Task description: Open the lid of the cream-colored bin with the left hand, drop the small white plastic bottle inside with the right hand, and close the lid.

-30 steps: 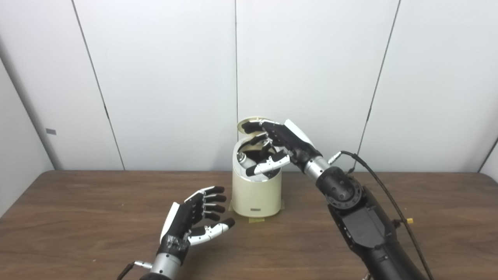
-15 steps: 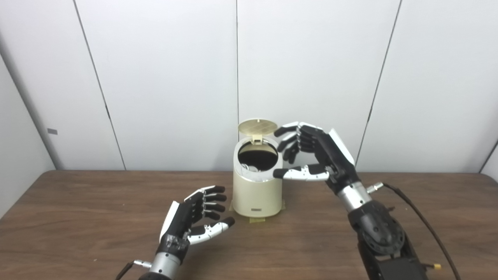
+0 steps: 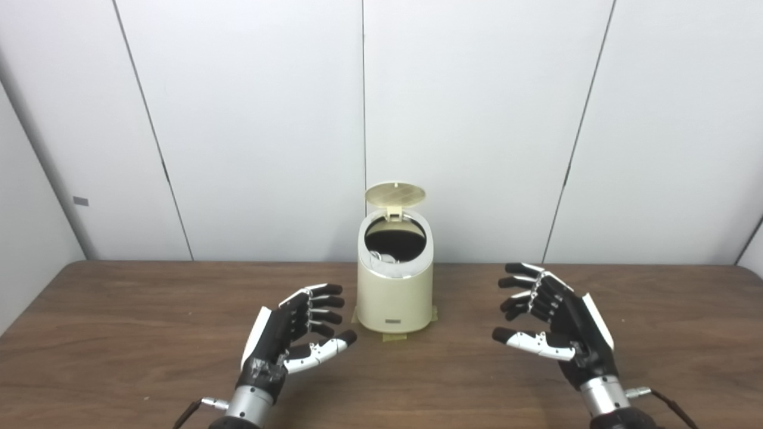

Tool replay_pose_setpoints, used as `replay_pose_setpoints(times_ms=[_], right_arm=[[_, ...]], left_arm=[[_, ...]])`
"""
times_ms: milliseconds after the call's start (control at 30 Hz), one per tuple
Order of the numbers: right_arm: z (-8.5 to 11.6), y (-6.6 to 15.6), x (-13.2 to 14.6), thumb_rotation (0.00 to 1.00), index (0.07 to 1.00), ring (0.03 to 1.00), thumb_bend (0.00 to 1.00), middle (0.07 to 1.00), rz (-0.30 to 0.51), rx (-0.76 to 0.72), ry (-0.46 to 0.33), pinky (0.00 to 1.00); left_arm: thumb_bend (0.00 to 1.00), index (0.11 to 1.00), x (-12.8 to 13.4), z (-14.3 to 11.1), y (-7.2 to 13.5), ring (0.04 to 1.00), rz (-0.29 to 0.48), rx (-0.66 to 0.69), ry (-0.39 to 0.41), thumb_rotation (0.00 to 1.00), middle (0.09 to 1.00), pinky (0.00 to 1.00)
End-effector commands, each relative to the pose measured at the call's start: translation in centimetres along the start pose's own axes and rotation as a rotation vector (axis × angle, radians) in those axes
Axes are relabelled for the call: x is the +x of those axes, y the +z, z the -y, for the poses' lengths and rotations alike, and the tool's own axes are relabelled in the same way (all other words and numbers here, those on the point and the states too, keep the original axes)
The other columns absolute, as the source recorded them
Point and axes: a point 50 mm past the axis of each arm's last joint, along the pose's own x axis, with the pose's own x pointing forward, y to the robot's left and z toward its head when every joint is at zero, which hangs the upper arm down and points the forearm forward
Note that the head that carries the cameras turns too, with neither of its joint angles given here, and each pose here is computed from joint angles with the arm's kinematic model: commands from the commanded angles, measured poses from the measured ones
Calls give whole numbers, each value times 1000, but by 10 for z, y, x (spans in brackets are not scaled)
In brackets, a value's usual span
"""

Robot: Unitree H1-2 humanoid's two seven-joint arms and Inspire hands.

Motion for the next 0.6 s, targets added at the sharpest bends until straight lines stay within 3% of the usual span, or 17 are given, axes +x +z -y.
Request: replay_pose_setpoints(times_ms=[0,100,267,433,567], right_arm=[[-6,22,13,212,725,557,779,701,85,23,3,447],[-12,25,10,215,716,560,773,695,75,32,-4,443],[-12,22,8,214,715,564,774,704,70,53,-4,441],[-13,21,6,235,706,558,781,699,57,43,-14,424],[-13,21,6,252,703,556,805,696,54,49,-14,428]], left_arm=[[708,774,9,-3,22,682,115,-2,36,138,743,588],[768,835,12,-7,28,773,129,17,48,240,813,647],[894,926,41,-24,65,872,201,131,25,336,916,715],[921,945,77,-36,106,888,260,237,-10,334,930,701],[927,966,105,-40,135,929,279,287,-33,318,957,756]])
